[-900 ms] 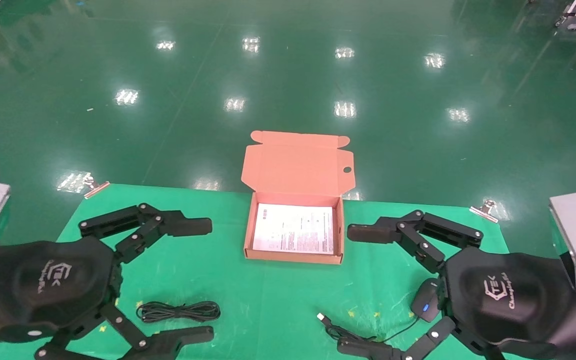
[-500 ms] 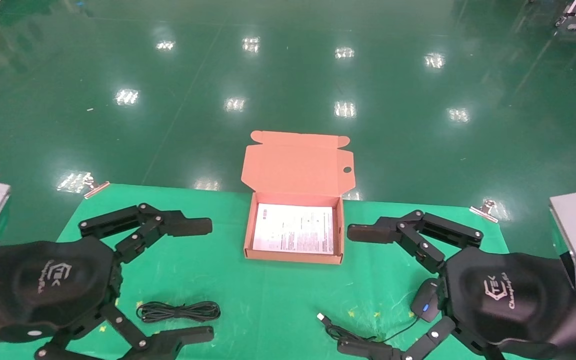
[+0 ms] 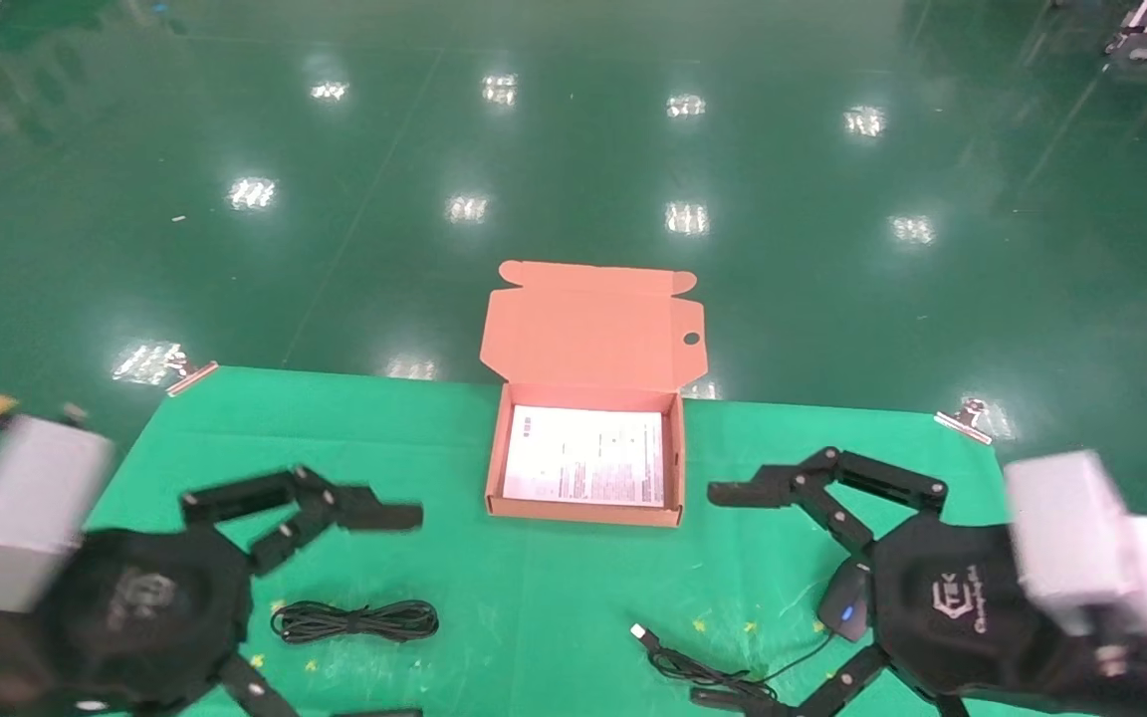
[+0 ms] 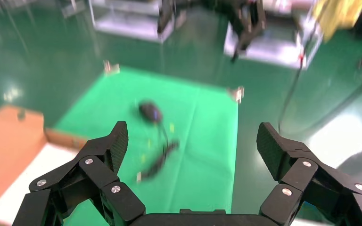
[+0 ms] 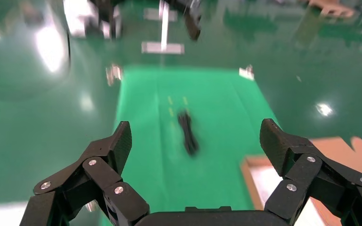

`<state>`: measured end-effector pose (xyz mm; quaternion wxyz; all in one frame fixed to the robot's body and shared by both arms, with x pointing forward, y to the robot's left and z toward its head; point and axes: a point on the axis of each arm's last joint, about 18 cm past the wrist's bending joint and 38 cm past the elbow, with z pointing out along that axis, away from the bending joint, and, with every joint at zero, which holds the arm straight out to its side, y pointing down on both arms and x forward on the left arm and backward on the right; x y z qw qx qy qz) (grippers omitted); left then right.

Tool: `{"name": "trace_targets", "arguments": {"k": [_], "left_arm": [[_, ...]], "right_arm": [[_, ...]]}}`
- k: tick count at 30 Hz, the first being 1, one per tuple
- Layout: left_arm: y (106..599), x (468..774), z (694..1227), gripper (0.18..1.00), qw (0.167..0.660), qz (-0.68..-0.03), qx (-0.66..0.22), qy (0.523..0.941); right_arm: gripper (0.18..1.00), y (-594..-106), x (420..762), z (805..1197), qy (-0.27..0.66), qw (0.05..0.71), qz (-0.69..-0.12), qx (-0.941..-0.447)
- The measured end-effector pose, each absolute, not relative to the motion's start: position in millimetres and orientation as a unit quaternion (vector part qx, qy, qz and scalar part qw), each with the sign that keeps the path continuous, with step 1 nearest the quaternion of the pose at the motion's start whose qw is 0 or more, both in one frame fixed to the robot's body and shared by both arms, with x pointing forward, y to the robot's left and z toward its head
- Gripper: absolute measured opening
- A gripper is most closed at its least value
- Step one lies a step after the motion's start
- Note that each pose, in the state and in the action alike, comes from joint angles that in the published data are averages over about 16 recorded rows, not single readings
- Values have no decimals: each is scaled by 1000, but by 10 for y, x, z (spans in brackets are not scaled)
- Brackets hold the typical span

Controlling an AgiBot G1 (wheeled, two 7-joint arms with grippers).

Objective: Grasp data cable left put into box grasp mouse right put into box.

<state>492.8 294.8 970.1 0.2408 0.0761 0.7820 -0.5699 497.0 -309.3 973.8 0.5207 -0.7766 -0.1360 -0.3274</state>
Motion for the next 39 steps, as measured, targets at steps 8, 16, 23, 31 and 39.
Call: {"name": "trace_targets", "arguments": {"k": [8, 16, 23, 31, 39], "left_arm": [[2838, 5216, 9534, 1001, 245, -460, 61, 851], [2720, 5560, 9351, 1001, 262, -341, 56, 901], [2666, 5855, 9151, 1001, 285, -244, 46, 926], [2638, 6167, 8977, 1001, 321, -154, 20, 934], [2639, 6427, 8831, 1001, 337, -123, -24, 933]], "right_arm": [[1001, -3135, 5254, 9585, -199, 365, -378, -827], [1001, -3175, 5557, 9414, -251, 226, -396, -854], [1001, -3185, 5760, 9191, -273, 155, -394, -864], [1001, -3152, 5983, 8891, -256, 111, -395, -875], [1001, -3043, 6203, 8627, -210, 89, -402, -886]]}}
